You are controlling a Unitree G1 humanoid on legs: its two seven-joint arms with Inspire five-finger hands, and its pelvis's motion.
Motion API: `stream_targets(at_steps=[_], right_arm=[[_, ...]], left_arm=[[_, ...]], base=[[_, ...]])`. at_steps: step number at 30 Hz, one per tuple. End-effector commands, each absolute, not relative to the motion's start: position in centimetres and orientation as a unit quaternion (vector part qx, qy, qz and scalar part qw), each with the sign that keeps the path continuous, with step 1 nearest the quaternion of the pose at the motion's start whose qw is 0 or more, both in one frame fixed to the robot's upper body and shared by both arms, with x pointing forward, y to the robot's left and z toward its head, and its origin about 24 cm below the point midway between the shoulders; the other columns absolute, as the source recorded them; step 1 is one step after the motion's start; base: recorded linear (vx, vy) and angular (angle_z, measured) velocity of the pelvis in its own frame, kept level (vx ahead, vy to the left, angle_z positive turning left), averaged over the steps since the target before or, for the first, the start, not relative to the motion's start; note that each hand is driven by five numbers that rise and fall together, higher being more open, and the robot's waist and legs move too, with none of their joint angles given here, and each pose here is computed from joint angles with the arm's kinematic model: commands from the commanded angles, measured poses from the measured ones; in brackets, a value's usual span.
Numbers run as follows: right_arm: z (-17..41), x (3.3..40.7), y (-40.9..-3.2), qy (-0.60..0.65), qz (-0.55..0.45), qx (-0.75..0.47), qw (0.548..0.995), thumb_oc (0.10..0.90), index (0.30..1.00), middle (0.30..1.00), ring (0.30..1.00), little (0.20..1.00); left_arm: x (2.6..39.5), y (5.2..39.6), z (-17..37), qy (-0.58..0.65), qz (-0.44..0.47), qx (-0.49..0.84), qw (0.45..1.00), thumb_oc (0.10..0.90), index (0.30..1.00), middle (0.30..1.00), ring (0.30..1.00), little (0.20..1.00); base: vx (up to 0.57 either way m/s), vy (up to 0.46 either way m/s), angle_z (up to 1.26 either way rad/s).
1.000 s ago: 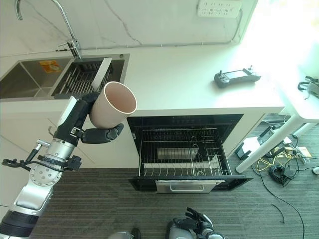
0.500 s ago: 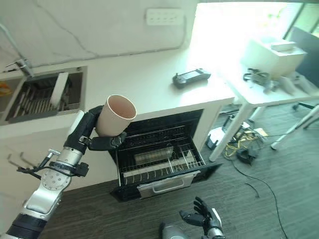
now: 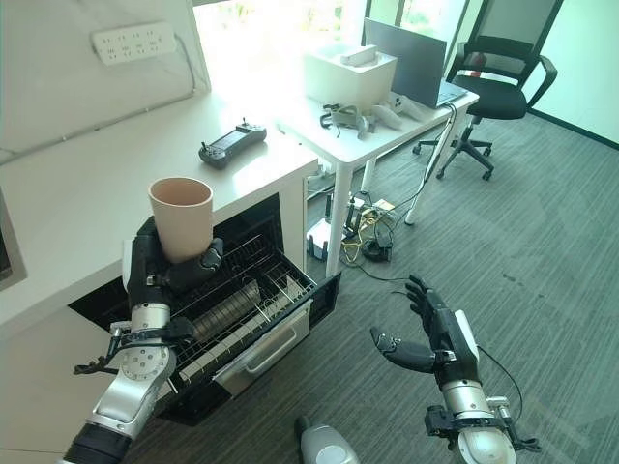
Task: Place the dishes in the dishwasher.
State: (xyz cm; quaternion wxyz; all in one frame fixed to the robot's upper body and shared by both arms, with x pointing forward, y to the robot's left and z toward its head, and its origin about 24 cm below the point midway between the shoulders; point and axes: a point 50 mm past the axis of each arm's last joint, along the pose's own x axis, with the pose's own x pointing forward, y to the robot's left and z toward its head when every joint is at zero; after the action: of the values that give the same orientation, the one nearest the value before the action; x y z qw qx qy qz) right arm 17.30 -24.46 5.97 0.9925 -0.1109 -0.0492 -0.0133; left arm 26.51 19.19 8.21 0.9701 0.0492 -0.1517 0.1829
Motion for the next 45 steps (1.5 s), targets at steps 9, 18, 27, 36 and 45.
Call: stream_targets(at_steps=[9, 18, 27, 36, 45], right_arm=[[14.5, 22.1, -17.0, -0.284, 0.209, 0.089, 0.932, 0.8, 0.9, 0.9, 0.9, 0.9], [15.8, 24.1, -12.6, -0.269, 0.281, 0.159, 0.907, 0.8, 0.9, 0.9, 0.9, 0.9], [17.1, 26.8, -9.1, -0.239, 0.293, 0.197, 0.905, 0.8, 0.9, 0.9, 0.9, 0.9], [18.0, 28.1, -7.7, -0.223, 0.296, 0.218, 0.903, 0.8, 0.9, 0.9, 0.9, 0.9], [18.9, 28.0, -6.4, -0.22, 0.335, 0.233, 0.886, 0.8, 0.9, 0.9, 0.9, 0.9]], left_arm=[[26.5, 16.9, 14.7, -0.37, 0.18, 0.109, 0.905, 0.4, 0.3, 0.3, 0.3, 0.3], [26.2, 14.7, 14.4, -0.393, 0.128, 0.121, 0.903, 0.4, 0.3, 0.3, 0.3, 0.3], [26.0, 13.0, 15.0, -0.436, 0.1, 0.11, 0.888, 0.4, 0.3, 0.3, 0.3, 0.3], [26.2, 12.2, 15.4, -0.45, 0.094, 0.101, 0.882, 0.4, 0.3, 0.3, 0.3, 0.3], [26.6, 12.1, 14.4, -0.415, 0.088, 0.087, 0.901, 0.4, 0.3, 0.3, 0.3, 0.3]], base=[[-0.05, -0.044, 0.26], [0.0, -0.034, 0.46], [0.02, -0.018, 0.33], [0.0, 0.004, 0.15], [0.0, 0.0, 0.03]])
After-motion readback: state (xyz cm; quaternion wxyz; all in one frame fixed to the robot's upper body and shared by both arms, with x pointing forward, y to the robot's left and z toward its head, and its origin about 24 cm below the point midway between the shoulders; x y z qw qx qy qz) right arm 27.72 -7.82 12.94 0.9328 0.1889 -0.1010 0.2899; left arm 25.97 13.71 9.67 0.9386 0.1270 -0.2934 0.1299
